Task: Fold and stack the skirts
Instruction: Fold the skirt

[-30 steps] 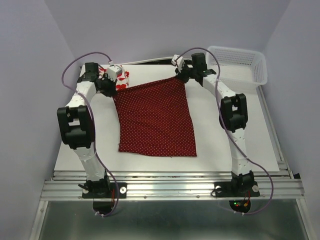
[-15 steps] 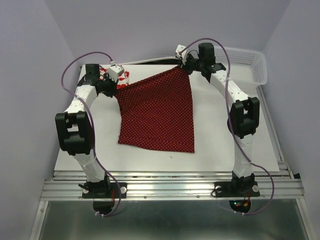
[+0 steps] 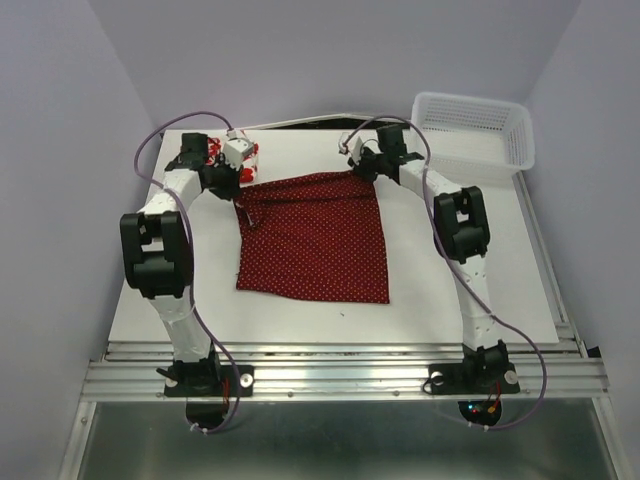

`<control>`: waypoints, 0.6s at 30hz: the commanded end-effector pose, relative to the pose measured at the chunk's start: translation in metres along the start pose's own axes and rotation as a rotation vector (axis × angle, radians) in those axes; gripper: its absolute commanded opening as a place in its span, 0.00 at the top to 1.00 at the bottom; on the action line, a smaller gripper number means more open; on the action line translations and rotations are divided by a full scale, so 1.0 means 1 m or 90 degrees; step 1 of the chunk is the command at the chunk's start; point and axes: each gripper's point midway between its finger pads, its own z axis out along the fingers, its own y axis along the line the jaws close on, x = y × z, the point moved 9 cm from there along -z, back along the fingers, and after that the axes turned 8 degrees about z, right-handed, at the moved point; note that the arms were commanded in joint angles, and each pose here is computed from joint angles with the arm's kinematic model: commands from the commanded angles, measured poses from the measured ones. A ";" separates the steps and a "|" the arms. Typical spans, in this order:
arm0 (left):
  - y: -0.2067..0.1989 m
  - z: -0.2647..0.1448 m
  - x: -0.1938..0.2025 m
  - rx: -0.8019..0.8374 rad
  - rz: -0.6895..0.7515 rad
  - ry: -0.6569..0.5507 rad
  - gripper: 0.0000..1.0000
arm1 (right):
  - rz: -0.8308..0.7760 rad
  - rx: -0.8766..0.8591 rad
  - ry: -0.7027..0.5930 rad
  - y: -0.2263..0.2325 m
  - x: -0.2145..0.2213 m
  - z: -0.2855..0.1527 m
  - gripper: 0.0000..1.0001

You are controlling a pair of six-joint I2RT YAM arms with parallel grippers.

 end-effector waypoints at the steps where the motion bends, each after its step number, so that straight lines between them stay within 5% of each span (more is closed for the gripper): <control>1: 0.012 -0.002 -0.011 -0.030 0.005 -0.006 1.00 | -0.047 0.081 -0.021 -0.026 -0.008 0.010 0.96; 3: 0.014 0.002 -0.011 -0.030 0.003 -0.004 1.00 | -0.048 0.083 -0.014 -0.027 0.002 0.020 0.88; 7: 0.017 0.007 -0.011 -0.029 0.004 -0.003 1.00 | -0.065 0.114 -0.025 -0.034 0.005 0.028 0.38; 18: 0.023 0.017 -0.013 -0.019 0.004 0.001 1.00 | -0.162 -0.007 0.001 -0.022 0.024 0.047 0.51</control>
